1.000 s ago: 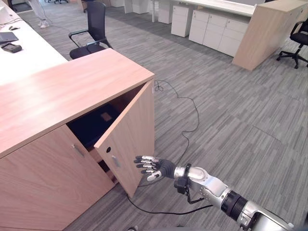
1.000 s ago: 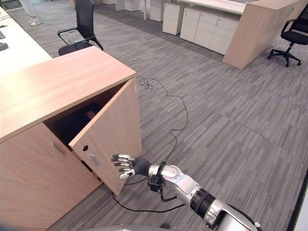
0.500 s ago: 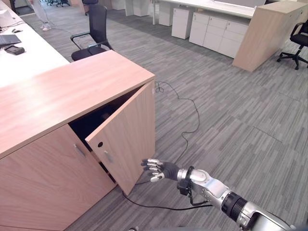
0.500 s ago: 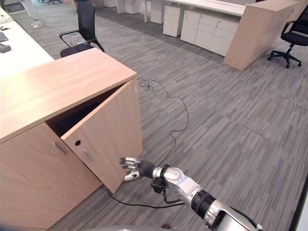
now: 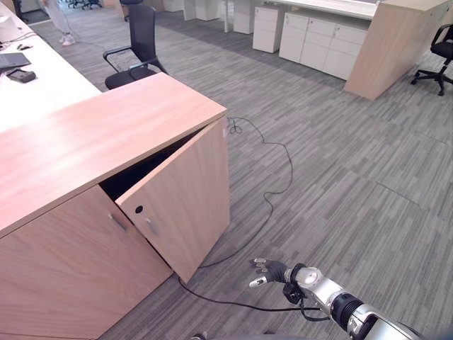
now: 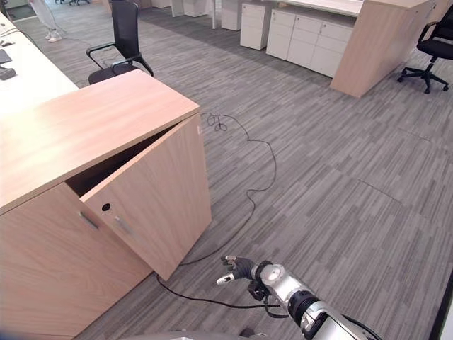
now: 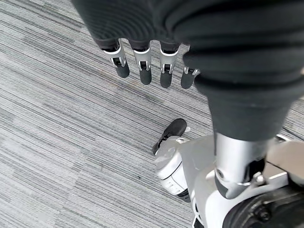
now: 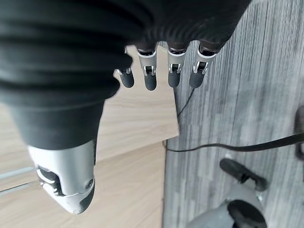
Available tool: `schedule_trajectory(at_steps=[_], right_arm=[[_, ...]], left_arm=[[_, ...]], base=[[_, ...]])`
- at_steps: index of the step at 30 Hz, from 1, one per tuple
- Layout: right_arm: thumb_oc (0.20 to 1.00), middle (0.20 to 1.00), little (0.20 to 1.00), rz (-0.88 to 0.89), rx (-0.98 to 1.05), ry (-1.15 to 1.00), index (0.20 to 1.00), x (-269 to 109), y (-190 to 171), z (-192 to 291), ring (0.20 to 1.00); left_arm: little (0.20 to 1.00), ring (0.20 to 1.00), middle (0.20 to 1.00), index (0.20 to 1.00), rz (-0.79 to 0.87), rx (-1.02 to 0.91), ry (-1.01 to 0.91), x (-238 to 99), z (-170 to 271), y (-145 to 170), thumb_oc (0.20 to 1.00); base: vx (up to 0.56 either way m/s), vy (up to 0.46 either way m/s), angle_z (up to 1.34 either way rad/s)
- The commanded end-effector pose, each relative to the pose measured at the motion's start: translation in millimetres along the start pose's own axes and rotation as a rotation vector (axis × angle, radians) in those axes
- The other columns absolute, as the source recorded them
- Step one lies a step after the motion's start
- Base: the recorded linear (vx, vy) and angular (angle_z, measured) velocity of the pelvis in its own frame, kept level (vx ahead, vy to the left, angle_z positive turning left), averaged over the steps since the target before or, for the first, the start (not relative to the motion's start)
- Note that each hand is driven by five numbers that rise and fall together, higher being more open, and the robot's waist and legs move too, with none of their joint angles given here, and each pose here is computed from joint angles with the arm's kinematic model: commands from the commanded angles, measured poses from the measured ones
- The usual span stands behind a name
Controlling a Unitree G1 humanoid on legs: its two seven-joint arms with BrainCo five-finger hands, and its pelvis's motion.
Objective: Put the empty folder in the office cabinet
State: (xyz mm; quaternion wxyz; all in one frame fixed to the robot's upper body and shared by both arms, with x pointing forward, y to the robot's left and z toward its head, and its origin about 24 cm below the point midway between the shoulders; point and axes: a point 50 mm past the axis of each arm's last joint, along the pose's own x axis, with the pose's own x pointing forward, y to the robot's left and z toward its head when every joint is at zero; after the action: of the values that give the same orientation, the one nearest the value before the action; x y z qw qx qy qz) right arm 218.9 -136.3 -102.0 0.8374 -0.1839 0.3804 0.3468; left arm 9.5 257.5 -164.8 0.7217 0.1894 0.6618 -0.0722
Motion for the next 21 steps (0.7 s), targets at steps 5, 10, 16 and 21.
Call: schedule_trajectory(at_steps=[5, 10, 16, 21], right_arm=[[1.0, 1.0, 1.0, 0.029, -0.114, 0.062, 1.0, 14, 16, -1, 1.0], [1.0, 1.0, 1.0, 0.041, -0.182, 0.147, 1.0, 15, 24, -17, 1.0], [1.0, 1.0, 1.0, -0.02, -0.17, 0.12, 1.0, 19, 23, -8, 1.0], [1.0, 1.0, 1.0, -0.085, -0.192, 0.1, 1.0, 20, 12, 4, 1.0]], left_arm=[[1.0, 1.0, 1.0, 1.0, 0.007, 0.058, 0.053, -2, -10, 11, 1.0], [1.0, 1.0, 1.0, 1.0, 0.011, 0.07, 0.047, -2, -7, 15, 1.0], [1.0, 1.0, 1.0, 1.0, 0.032, 0.085, 0.016, -1, 3, 18, 1.0], [1.0, 1.0, 1.0, 1.0, 0.082, 0.078, -0.083, -1, 34, 30, 1.0]], base=[[0.0, 0.0, 0.0], [0.03, -0.018, 0.01], [0.02, 0.007, 0.03], [-0.05, 0.005, 0.08]])
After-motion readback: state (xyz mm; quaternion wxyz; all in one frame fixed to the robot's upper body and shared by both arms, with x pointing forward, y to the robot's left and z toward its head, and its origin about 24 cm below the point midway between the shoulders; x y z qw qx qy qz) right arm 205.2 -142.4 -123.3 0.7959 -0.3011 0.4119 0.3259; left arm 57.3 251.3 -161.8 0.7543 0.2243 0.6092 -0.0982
